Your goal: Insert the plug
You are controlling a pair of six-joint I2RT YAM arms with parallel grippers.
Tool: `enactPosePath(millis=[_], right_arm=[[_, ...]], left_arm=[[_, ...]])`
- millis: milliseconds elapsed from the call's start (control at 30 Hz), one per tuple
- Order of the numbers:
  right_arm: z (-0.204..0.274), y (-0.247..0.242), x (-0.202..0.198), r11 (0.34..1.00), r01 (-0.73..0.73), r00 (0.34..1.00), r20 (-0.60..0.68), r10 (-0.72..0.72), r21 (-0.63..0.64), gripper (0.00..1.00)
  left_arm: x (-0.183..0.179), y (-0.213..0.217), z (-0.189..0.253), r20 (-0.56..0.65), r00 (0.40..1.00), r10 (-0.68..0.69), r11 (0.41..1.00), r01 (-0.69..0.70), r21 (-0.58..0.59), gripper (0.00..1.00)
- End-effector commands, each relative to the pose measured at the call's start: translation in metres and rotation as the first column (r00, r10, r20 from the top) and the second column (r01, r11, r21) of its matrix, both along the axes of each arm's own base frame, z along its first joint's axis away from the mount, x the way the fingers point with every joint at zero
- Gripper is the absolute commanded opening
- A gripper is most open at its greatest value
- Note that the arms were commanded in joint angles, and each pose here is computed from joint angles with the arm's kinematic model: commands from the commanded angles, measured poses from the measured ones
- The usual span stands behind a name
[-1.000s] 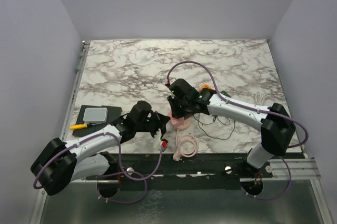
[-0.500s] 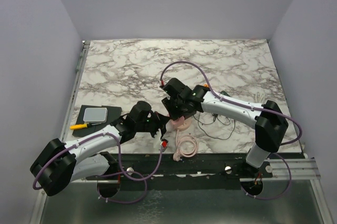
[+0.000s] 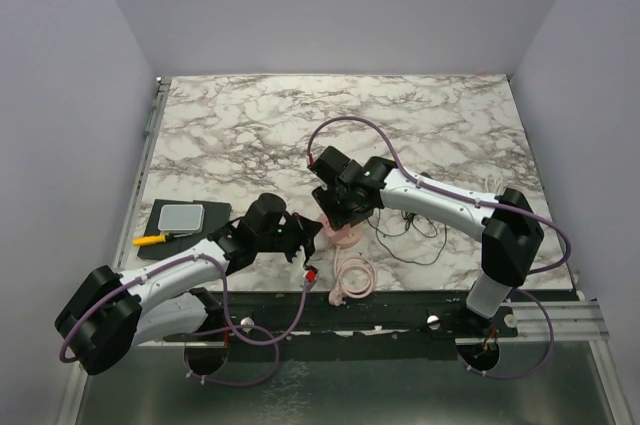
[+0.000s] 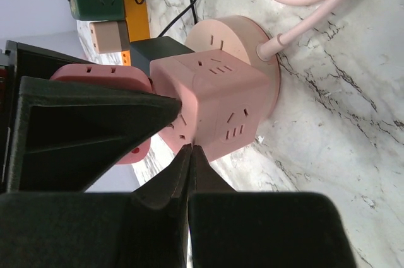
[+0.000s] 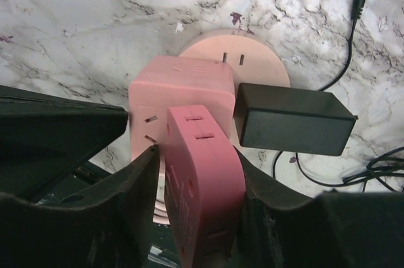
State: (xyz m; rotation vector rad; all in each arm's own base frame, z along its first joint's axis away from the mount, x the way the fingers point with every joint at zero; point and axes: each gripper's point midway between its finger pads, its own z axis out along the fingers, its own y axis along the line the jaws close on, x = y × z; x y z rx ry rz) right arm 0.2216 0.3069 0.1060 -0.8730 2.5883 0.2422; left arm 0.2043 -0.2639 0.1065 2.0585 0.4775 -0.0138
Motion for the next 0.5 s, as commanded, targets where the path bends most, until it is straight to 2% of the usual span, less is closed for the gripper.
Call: enactPosePath(millis=[0,467], right_arm=[[-0.009,-0.020,-0.013,0.994,-0.005,0.998,-0.064,-0.002,-0.109,0.47],[0.019,-0.005,-0.003,0.997,-0.014,0.999,-0.038,0.011,-0.074,0.45]], left_arm=[[-0.009,0.003,-0.008,-0.002,1.000,-0.028,0.999,0.028,0.018,0.00],[-0.011,0.005,-0.011,0.004,0.999,-0.039,0.999,0.039,0.028,0.00]])
